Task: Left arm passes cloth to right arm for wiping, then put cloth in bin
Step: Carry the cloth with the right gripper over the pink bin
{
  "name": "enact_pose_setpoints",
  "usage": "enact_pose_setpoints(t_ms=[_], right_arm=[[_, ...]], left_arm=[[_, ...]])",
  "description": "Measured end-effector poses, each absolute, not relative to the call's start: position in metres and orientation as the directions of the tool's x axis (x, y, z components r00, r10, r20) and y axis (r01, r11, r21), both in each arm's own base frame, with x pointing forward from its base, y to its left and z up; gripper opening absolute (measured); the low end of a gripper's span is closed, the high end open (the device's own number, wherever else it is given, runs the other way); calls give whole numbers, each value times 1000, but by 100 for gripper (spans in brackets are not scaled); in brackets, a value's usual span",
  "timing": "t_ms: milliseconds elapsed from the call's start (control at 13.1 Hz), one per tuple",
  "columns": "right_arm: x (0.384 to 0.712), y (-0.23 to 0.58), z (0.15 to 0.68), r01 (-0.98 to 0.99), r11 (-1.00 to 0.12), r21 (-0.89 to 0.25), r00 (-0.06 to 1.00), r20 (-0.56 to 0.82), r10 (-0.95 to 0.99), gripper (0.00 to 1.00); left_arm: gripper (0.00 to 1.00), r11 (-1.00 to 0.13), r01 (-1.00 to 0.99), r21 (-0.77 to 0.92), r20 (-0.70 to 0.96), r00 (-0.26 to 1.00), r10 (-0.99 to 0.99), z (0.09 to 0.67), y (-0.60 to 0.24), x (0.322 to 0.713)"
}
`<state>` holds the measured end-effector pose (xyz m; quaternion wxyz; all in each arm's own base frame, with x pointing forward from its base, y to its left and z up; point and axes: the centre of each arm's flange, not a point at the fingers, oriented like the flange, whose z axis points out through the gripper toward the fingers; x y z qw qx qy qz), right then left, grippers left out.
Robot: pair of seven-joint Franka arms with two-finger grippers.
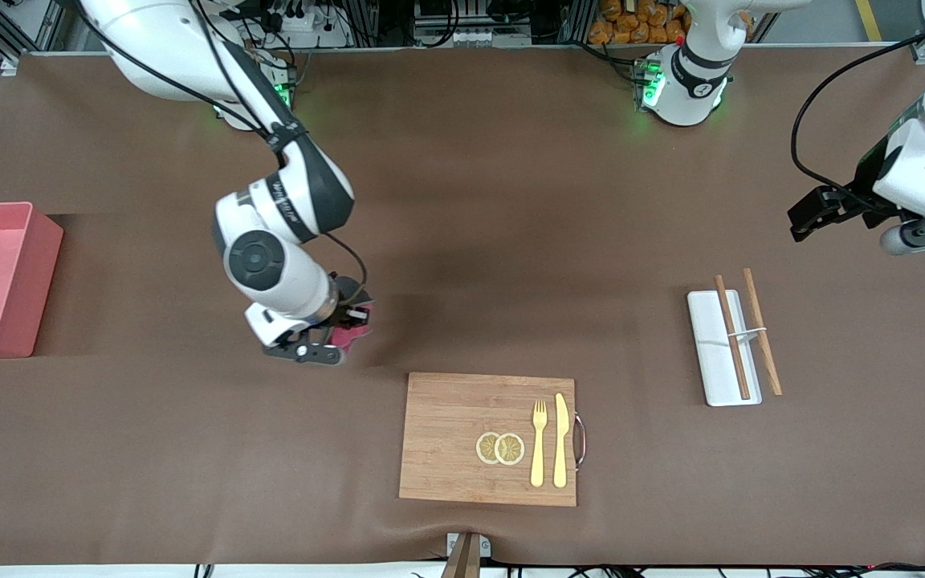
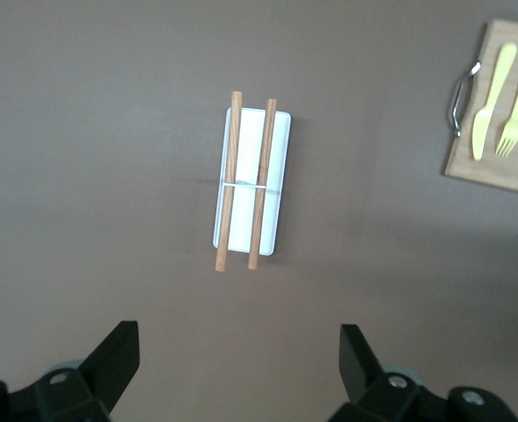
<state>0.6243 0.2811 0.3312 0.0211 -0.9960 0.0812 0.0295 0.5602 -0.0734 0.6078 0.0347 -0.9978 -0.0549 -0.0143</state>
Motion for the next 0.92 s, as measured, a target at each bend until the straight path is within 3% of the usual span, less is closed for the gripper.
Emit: enact_pose_setpoints(t_ms=[383, 920], right_arm=[[670, 147, 357, -86, -995, -54, 996, -14, -85, 7], [673, -121, 386, 193, -980, -58, 981, -12, 194, 7]], left_arm=[[100, -998, 12, -69, 38, 999, 10, 613, -73, 557], [100, -999, 34, -21, 50, 998, 32, 629, -66, 548]])
